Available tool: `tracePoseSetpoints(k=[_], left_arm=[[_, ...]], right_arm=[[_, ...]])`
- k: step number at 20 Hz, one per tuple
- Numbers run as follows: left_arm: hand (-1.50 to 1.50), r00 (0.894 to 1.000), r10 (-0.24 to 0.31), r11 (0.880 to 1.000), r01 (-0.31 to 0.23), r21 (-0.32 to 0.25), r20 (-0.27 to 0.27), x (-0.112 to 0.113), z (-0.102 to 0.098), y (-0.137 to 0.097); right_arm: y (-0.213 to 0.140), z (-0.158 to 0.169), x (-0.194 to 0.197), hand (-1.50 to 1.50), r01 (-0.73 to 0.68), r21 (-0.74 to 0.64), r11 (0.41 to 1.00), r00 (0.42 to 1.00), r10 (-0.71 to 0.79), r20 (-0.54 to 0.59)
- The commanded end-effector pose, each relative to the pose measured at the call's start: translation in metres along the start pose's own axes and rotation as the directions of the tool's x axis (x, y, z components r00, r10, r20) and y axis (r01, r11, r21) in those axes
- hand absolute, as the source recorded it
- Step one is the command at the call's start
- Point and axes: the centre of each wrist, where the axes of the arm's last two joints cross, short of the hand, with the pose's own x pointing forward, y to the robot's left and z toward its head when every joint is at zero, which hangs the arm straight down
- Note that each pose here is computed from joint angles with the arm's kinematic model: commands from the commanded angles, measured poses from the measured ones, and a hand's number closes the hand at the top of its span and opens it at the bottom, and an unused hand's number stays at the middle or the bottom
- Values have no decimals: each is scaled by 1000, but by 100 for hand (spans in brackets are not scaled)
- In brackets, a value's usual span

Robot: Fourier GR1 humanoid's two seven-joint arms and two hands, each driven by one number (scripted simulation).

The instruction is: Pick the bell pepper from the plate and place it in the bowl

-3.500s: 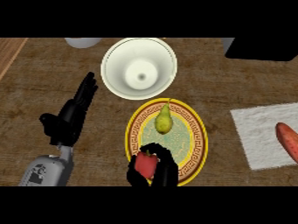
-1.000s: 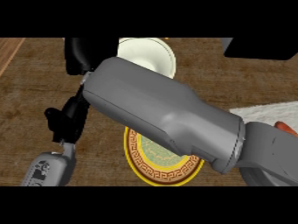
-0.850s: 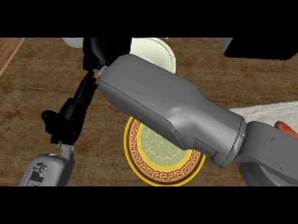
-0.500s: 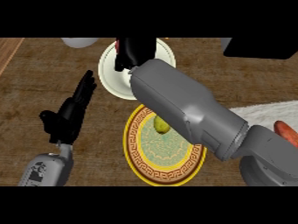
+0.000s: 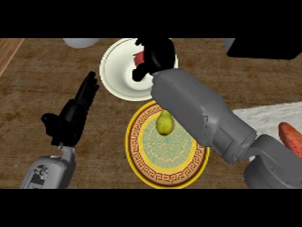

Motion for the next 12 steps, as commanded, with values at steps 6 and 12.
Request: tracePoseSetpoints(k=[6, 12], left_arm=[[0, 1000, 12, 1000, -12, 15, 0, 1, 1, -10], [0, 1000, 10, 1000, -9, 24, -5, 2, 5, 9]], right_arm=[[-14, -11, -12, -150, 260, 39, 965, 954, -263, 143], [-20, -13, -1, -150, 396, -111, 911, 907, -370, 202]])
